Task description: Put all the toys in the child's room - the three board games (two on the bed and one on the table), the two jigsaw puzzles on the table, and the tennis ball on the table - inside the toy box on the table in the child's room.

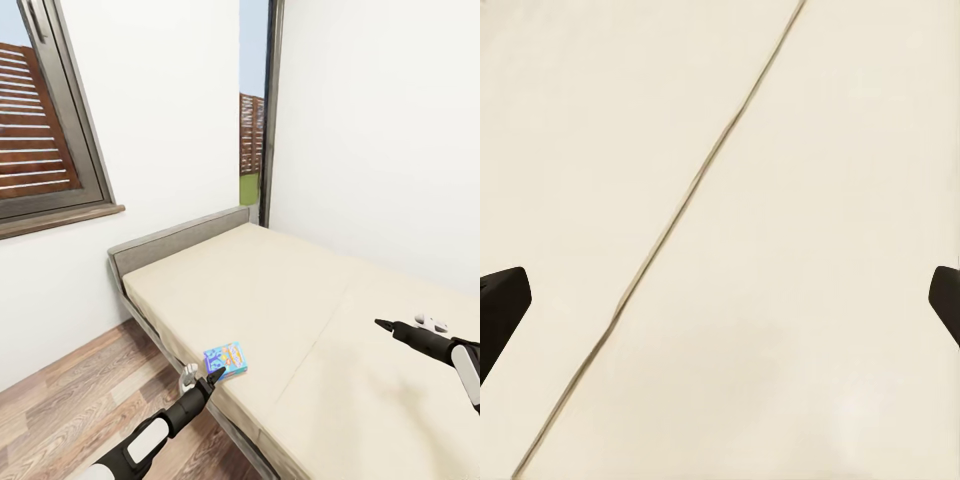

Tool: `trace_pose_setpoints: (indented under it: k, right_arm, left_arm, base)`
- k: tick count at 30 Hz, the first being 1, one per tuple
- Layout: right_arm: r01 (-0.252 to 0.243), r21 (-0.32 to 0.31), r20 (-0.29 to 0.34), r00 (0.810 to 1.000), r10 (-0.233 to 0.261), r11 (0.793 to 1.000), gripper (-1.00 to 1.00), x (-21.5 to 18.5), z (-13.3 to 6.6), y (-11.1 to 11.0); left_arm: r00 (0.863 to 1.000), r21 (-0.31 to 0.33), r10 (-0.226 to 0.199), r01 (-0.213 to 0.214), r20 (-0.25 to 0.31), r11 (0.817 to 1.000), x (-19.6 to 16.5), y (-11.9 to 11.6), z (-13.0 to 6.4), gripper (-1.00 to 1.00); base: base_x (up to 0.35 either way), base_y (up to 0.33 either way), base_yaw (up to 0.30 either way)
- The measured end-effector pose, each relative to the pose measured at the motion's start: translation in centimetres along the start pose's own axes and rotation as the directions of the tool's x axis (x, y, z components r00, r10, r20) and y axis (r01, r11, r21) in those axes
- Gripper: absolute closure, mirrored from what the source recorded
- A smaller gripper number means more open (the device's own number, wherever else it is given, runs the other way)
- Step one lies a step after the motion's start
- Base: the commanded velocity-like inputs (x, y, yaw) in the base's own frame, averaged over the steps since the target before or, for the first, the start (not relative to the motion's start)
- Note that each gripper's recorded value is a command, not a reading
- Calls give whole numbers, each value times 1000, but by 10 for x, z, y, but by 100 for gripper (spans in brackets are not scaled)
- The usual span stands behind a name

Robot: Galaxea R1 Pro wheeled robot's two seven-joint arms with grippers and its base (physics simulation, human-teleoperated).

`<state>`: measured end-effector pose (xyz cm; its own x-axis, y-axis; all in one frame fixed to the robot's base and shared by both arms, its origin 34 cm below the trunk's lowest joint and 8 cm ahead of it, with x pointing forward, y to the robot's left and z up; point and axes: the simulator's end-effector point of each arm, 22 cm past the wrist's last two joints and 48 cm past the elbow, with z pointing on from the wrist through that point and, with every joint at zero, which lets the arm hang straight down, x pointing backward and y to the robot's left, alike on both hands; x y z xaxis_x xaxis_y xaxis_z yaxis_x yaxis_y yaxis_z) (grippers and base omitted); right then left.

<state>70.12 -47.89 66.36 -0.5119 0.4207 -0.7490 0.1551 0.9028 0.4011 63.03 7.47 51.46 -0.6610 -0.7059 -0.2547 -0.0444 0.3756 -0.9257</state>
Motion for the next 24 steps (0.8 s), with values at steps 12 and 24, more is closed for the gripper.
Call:
trace_pose_setpoints:
  k: [12, 24]
  right_arm:
    - [0, 0, 0, 1000, 0, 1000, -100, 0, 0, 0]
    - [0, 0, 0, 1000, 0, 1000, -100, 0, 0, 0]
  left_arm:
    - [1000, 12, 1, -1, 3, 1000, -2, -5, 1, -100]
    - [999, 17, -21, 20, 40, 1000, -15, -6, 0, -100]
  base:
    - [0, 0, -13]
    - [0, 0, -2]
